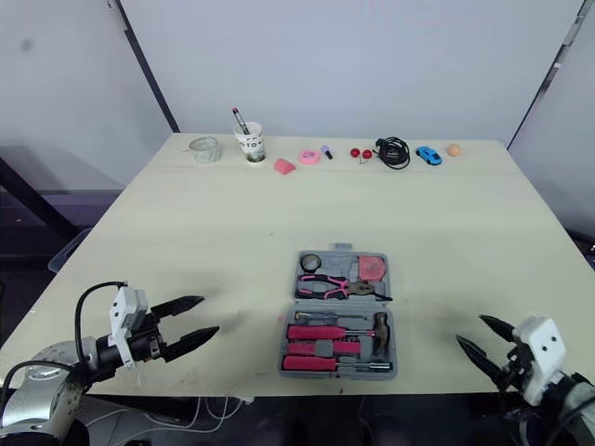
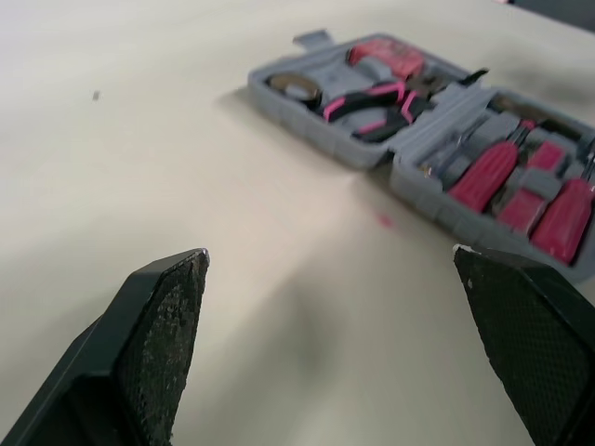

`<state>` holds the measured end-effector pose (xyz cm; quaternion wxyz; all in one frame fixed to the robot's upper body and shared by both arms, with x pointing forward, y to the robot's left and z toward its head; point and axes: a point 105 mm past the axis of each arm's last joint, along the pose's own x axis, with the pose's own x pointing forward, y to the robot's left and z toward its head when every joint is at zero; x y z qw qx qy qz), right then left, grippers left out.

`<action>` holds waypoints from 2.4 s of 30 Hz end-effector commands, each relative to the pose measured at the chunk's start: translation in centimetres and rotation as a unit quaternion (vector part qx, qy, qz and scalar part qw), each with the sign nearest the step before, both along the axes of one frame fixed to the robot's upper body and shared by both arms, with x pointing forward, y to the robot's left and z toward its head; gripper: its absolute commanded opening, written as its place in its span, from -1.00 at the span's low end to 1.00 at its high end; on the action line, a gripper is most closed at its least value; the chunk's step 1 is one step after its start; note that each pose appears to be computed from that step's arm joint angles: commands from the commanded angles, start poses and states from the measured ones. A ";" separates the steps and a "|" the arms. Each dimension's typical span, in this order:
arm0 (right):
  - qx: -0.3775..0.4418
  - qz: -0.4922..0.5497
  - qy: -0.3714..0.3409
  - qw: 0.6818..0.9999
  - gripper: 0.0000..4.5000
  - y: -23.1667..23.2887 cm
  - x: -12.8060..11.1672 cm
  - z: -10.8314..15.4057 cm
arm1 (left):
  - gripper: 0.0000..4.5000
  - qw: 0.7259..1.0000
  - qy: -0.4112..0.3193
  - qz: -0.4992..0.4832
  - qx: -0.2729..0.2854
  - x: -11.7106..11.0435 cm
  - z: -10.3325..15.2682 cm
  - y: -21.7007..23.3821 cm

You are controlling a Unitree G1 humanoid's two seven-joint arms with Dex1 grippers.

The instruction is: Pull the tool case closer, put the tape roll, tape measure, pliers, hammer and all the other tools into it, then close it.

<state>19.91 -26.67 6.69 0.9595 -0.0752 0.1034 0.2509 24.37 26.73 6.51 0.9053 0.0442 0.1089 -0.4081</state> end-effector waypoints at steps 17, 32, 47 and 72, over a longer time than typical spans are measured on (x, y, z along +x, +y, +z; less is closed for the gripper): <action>-0.013 -0.011 0.006 1.000 0.98 -1.0 0.2 -0.1 | 1.00 0.999 -0.004 -0.017 0.029 0.0 0.5 0.7; -0.053 0.134 0.041 0.989 -0.66 5.7 6.9 -0.8 | 0.62 0.990 -0.006 -0.131 0.058 3.6 0.3 -3.3; -0.122 0.216 0.071 0.966 -1.00 9.4 10.2 -2.5 | -0.93 0.975 0.020 -0.200 0.092 6.5 -1.6 -7.0; -0.123 0.242 0.064 0.960 -1.00 11.7 10.5 -3.1 | -0.93 0.966 0.041 -0.235 0.102 8.0 -3.4 -10.2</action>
